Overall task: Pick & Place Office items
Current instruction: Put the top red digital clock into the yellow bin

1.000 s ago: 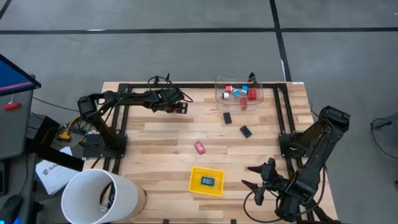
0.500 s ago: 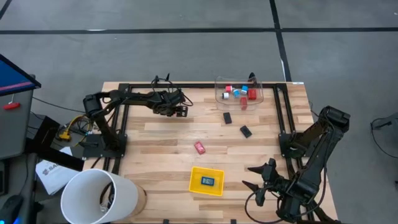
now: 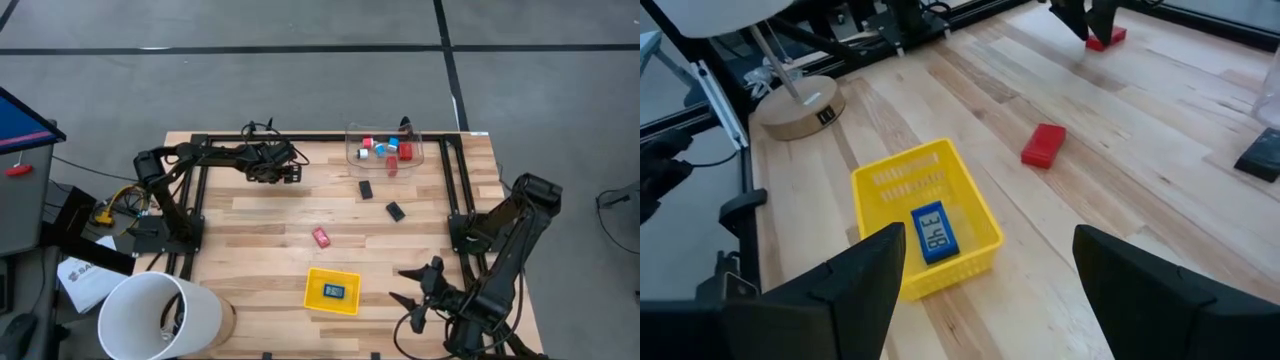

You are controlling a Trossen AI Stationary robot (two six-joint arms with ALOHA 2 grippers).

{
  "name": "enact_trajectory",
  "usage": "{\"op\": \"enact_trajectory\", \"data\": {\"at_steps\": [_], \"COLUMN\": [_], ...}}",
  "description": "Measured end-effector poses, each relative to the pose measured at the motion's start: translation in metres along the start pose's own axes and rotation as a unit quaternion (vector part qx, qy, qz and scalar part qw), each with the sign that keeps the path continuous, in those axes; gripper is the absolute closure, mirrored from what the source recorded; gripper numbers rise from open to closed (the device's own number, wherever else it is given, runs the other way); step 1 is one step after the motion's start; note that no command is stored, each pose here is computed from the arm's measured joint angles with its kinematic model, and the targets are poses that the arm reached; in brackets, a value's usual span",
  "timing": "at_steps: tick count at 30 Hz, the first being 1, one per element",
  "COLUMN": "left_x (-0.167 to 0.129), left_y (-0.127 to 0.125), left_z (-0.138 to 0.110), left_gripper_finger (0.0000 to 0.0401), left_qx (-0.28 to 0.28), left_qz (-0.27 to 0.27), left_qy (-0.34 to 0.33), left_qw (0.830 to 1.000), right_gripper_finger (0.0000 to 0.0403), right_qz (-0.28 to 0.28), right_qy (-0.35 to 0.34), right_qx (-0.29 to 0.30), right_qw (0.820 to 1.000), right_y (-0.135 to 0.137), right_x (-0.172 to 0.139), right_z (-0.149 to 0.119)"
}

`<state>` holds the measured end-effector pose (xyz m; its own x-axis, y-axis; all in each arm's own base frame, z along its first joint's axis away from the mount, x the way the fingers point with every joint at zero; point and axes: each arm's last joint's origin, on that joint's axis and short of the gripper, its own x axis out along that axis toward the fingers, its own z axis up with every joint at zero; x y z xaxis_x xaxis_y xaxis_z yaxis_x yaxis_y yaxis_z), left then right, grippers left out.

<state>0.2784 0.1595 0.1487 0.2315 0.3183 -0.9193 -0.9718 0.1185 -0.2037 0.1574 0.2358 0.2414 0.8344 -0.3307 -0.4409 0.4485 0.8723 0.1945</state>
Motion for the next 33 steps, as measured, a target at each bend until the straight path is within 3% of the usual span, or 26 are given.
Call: {"op": "enact_trajectory", "data": {"at_steps": [8,17,22,29,33], "left_x": [-0.008,-0.044,-0.029,-0.024,-0.021], "left_y": [-0.006,0.005,0.015,0.015,0.020], "left_z": [-0.002,0.020,0.030,0.039,0.036], "left_gripper_finger": [0.0162,0.0162,0.0162,0.0162,0.0162], "left_qx": [0.019,-0.015,-0.033,-0.034,-0.033], "left_qz": [-0.027,-0.033,-0.025,-0.048,-0.018], "left_qy": [0.035,-0.014,0.014,-0.002,0.017], "left_qw": [0.999,0.999,0.999,0.998,0.999], "right_gripper_finger": [0.0122,0.0122,0.0122,0.0122,0.0122], "right_qz": [0.009,0.016,0.010,0.010,0.008], "right_qy": [-0.011,-0.020,-0.025,-0.022,-0.022], "right_qx": [0.008,0.020,0.018,0.020,0.018], "right_qw": [1.000,0.999,0.999,1.000,1.000], "right_y": [-0.001,-0.004,-0.005,-0.005,-0.006], "right_x": [-0.010,-0.017,-0.015,-0.016,-0.015], "right_z": [-0.006,-0.009,-0.007,-0.008,-0.008]}}
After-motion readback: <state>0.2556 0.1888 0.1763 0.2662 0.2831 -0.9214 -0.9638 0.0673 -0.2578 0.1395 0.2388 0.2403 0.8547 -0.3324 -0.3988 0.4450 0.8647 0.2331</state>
